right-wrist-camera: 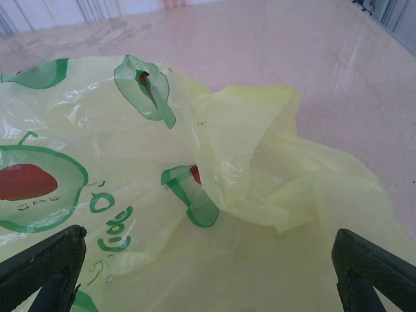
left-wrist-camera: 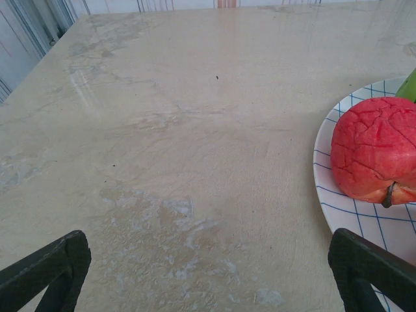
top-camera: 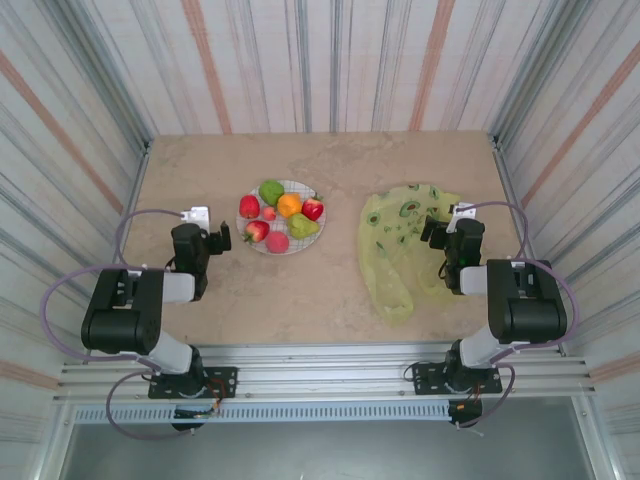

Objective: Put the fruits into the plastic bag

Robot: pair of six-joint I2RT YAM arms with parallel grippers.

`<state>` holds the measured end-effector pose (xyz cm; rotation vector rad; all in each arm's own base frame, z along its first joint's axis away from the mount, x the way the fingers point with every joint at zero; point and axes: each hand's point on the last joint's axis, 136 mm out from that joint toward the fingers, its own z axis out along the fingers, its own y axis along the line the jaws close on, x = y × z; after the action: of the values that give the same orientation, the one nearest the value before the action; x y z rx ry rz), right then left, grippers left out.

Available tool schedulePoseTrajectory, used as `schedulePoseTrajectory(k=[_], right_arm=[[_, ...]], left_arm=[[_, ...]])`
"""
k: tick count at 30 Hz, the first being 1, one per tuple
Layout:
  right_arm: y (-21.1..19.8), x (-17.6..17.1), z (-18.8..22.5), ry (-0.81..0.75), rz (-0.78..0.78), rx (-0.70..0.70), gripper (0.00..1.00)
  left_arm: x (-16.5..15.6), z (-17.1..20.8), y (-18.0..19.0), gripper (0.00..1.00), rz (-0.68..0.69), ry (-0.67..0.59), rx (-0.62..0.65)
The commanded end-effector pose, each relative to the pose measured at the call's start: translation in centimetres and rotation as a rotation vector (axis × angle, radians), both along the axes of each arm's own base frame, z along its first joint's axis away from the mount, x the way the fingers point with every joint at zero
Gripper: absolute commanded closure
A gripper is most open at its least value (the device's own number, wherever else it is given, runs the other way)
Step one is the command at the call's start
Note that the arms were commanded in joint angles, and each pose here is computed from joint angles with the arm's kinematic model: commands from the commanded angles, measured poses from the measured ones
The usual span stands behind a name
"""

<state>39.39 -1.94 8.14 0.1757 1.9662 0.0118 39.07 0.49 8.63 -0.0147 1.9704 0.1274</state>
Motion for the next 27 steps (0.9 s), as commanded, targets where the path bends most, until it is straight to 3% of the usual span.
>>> schedulePoseTrajectory(k=[1,27], right_arm=[[0.01,0.01,0.14,-0.002,0.014,-0.018,0.01],[-0.02,0.02,0.1,0.0,0.016,-0.013,0.01]], left_arm=[[0.13,0.7,0.13,0.01,0.012,-0.025,0.008],[0.13,0.7,0.22,0.01,0.012,-0.025,0.002]])
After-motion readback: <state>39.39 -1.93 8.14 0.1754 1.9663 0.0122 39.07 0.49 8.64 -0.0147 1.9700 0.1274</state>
